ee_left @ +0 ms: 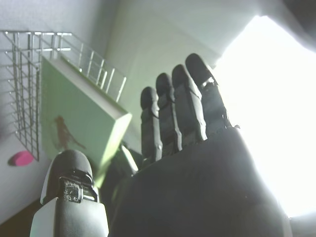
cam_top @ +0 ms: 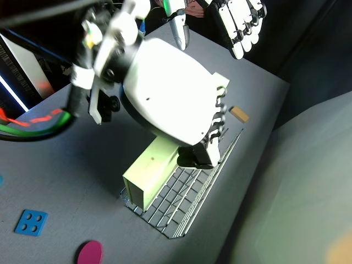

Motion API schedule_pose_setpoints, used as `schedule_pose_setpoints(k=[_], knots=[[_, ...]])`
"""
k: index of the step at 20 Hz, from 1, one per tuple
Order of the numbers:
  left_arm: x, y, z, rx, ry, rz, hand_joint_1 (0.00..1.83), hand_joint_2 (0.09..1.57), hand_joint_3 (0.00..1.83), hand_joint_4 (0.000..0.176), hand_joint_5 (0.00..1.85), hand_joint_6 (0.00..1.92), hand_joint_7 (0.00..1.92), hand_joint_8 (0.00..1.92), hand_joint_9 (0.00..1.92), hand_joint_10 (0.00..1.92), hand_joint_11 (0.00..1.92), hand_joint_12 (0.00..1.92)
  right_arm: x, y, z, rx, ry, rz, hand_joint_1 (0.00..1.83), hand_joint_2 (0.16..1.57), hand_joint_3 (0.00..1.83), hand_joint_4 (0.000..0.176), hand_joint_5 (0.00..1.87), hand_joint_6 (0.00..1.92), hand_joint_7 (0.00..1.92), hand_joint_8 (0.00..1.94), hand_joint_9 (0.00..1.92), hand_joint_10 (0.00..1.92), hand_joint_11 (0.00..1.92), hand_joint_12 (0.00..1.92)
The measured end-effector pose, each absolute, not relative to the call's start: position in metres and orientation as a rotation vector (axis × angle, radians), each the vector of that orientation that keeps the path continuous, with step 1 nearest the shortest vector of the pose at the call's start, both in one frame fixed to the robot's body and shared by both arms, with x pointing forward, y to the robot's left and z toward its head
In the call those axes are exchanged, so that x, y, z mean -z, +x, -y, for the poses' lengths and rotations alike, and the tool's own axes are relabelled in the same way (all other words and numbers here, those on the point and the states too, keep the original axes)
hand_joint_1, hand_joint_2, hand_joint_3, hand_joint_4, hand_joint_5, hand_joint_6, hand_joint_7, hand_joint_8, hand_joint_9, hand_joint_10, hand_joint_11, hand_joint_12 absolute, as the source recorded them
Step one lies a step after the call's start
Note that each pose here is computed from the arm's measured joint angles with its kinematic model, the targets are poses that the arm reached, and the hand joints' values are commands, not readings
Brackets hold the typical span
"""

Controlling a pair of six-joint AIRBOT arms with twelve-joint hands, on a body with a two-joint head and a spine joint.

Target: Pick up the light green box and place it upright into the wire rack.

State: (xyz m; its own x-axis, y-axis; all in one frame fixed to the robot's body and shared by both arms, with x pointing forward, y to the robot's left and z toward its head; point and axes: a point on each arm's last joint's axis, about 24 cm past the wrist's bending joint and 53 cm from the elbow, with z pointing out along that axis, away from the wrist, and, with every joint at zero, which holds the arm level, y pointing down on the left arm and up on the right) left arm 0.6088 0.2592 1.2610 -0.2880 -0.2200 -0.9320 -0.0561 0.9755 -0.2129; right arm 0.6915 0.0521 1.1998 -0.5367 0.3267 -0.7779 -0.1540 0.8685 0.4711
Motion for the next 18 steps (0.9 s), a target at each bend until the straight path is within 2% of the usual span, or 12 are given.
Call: schedule_pose_setpoints(k=[4,8,13,14,18], knots=[[-1.261,0.606,-0.254,0.174,-0.195,-1.865,0.13,1.19,0.00,0.000,0.27,0.00,0.27,0.00,0.23,0.00,0.00,0.74,-1.201,0.693,-0.053,-0.610,0.105,-2.034,1.23,1.15,0.00,0.000,0.85,1.02,0.98,1.20,0.79,1.25,0.66,1.62],[-1.270,0.607,-0.252,0.167,-0.164,-1.849,0.13,1.19,0.00,0.000,0.28,0.01,0.28,0.00,0.22,0.00,0.00,0.75,-1.177,0.689,-0.049,-0.582,0.104,-2.077,1.23,1.15,0.00,0.000,0.87,1.01,0.98,1.20,0.79,1.25,0.66,1.64],[-1.270,0.602,-0.241,0.191,-0.144,-1.856,0.14,1.18,0.00,0.000,0.28,0.00,0.28,0.00,0.23,0.00,0.00,0.76,-1.164,0.689,-0.045,-0.561,0.101,-2.083,1.23,1.15,0.00,0.000,0.86,1.01,0.99,1.19,0.79,1.25,0.65,1.63],[-1.270,0.602,-0.240,0.195,-0.141,-1.854,0.14,1.18,0.00,0.000,0.28,0.00,0.28,0.00,0.23,0.00,0.00,0.76,-1.162,0.689,-0.045,-0.558,0.101,-2.085,1.33,1.18,0.00,0.000,0.79,1.05,0.93,1.17,0.76,1.46,0.64,1.63],[-1.273,0.601,-0.236,0.206,-0.133,-1.847,0.14,1.19,0.00,0.000,0.29,0.00,0.28,0.00,0.23,0.00,0.00,0.76,-1.163,0.691,-0.047,-0.560,0.105,-2.080,1.35,1.19,0.00,0.000,0.76,1.07,0.91,1.19,0.75,1.52,0.64,1.65]])
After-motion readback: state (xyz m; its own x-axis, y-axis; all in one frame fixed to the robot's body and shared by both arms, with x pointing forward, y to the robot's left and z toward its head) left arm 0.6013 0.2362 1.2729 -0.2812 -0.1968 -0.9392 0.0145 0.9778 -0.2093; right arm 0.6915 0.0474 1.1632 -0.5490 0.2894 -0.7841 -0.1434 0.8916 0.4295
